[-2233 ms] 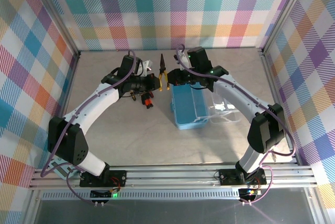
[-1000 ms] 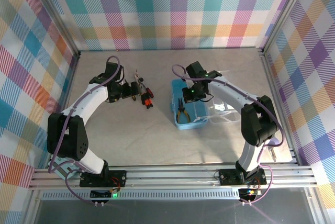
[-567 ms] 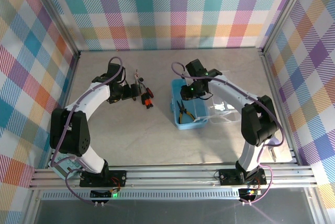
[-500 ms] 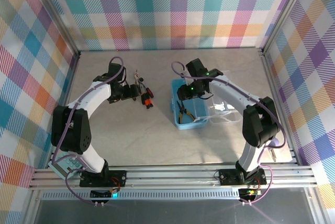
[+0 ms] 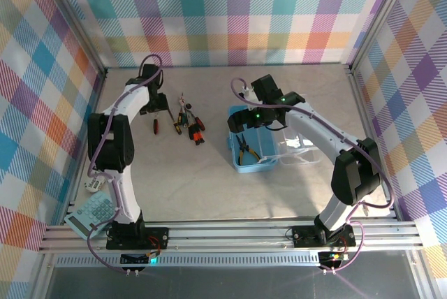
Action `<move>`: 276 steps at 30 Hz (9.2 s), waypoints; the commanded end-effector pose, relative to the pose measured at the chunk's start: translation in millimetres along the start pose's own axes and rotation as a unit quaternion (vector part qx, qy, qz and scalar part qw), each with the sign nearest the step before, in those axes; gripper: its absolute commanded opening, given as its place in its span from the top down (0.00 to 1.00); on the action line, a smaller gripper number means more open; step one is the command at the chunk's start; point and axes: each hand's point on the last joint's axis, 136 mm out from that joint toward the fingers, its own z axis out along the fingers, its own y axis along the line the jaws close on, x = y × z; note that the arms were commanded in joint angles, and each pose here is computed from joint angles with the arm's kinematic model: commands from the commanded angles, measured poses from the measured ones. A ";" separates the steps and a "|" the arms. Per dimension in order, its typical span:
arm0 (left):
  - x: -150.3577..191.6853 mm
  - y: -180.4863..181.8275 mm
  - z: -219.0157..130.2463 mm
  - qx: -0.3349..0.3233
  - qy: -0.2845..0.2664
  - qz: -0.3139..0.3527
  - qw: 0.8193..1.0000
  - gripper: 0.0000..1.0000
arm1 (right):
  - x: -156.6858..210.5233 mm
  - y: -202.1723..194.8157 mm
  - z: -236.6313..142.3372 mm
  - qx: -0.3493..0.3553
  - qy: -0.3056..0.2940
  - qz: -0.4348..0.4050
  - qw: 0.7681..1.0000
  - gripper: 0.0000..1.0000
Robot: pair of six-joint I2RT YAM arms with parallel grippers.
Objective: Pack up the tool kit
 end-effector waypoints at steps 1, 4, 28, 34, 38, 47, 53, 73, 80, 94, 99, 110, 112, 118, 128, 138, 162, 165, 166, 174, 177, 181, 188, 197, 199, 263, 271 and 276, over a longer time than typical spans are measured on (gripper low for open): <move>-5.2 9.1 13.5 -0.028 0.022 0.019 0.999 0.39 | -0.3 6.5 -4.7 -0.010 -0.008 -0.001 1.000 0.07; -12.3 -0.3 30.3 -0.016 0.029 0.029 0.999 0.40 | 0.5 5.8 -3.6 -0.009 -0.006 0.000 1.000 0.07; 3.6 2.5 64.3 -0.034 0.066 0.050 0.996 1.00 | 9.4 3.7 -11.7 0.000 -0.004 0.001 1.000 0.10; -7.3 -0.7 0.1 0.021 0.027 0.034 0.999 1.00 | 6.5 10.3 -19.4 -0.012 -0.012 -0.006 1.000 0.10; -13.9 -10.0 -56.3 0.089 -0.013 0.011 0.996 1.00 | 0.7 20.0 -22.1 -0.037 -0.020 -0.013 0.999 0.10; 6.4 -102.0 -179.8 0.386 -0.074 -0.037 0.919 1.00 | -33.3 87.1 -32.0 -0.174 -0.064 -0.032 0.982 0.01; 31.7 -156.2 -234.0 0.467 -0.084 -0.013 0.880 1.00 | -58.3 130.8 -26.1 -0.246 -0.084 -0.035 0.965 0.01; 52.9 -198.6 -284.0 0.558 -0.086 0.008 0.825 1.00 | -72.1 122.7 -2.3 -0.198 -0.100 -0.005 0.975 0.70; 54.4 -200.2 -288.3 0.570 -0.086 0.011 0.817 1.00 | -73.4 120.8 -2.9 -0.191 -0.103 -0.003 0.976 0.96; 2.8 -66.1 -224.6 0.273 -0.157 -0.008 0.949 0.00 | -23.5 -3.5 -39.8 -0.004 -0.074 0.055 0.996 1.00; 29.4 -46.1 -160.0 0.202 -0.094 -0.010 0.975 0.00 | 8.5 -59.6 -39.1 0.107 -0.033 0.088 0.990 1.00; 72.2 -50.5 -97.0 0.181 -0.013 -0.001 0.983 0.01 | 36.8 -94.5 -7.9 0.178 0.030 0.092 0.979 1.00; 74.7 -50.8 -93.1 0.180 -0.009 -0.001 0.984 0.01 | 37.5 -92.9 -3.1 0.169 0.032 0.095 0.980 1.00; 82.1 -52.3 -82.8 0.178 0.006 0.002 0.984 0.01 | 42.4 -92.9 0.6 0.166 0.036 0.100 0.980 1.00; 89.4 -43.4 -53.3 0.110 0.027 0.032 0.993 0.11 | 10.3 -47.3 -37.8 0.098 -0.030 0.033 0.994 0.33; 93.7 -68.9 -23.4 0.104 0.047 0.053 0.992 0.27 | 8.6 -27.0 -41.0 0.073 -0.036 0.012 0.997 0.01; 107.5 -48.7 22.3 0.070 0.089 0.037 0.993 0.73 | 13.3 -26.9 -42.2 0.074 -0.034 0.013 0.997 0.01; 115.0 -41.5 25.3 0.066 0.099 0.034 0.992 0.83 | 12.5 -27.4 -41.3 0.074 -0.034 0.014 0.997 0.01; 116.8 -39.8 25.3 0.067 0.102 0.032 0.992 0.86 | 13.0 -26.6 -41.2 0.073 -0.033 0.014 0.997 0.01; 94.5 -34.4 -21.7 0.089 0.065 0.025 0.994 1.00 | 7.2 -21.2 -47.3 0.062 -0.041 0.011 0.997 0.01; 75.8 -33.1 -56.9 0.102 0.035 0.029 0.994 1.00 | 1.8 -16.1 -50.5 0.051 -0.047 0.009 0.998 0.01; 56.9 -46.3 -111.1 0.171 -0.007 0.027 0.985 1.00 | -9.2 -1.2 -54.9 0.015 -0.062 0.007 0.998 0.01; 68.3 -132.9 -208.9 0.449 -0.043 0.080 0.889 1.00 | -51.1 40.8 -70.4 -0.100 -0.123 0.022 0.987 0.01; 117.0 -215.3 -270.4 0.593 -0.038 0.170 0.786 1.00 | -108.8 48.3 -81.2 -0.137 -0.192 0.067 0.969 0.09; 121.4 -222.2 -278.2 0.604 -0.037 0.176 0.776 1.00 | -111.5 41.1 -75.1 -0.123 -0.191 0.080 0.971 0.14; 102.0 -81.4 -45.6 0.151 0.073 0.081 0.982 0.20 | 16.2 -156.4 -57.9 0.158 0.002 0.109 0.981 0.88; 125.4 -123.0 -48.8 0.186 0.094 0.107 0.972 0.27 | 13.0 -146.4 -72.2 0.162 -0.011 0.101 0.982 0.62; 132.2 -133.0 -40.6 0.180 0.104 0.113 0.972 0.41 | 14.6 -137.9 -80.8 0.161 -0.021 0.096 0.982 0.54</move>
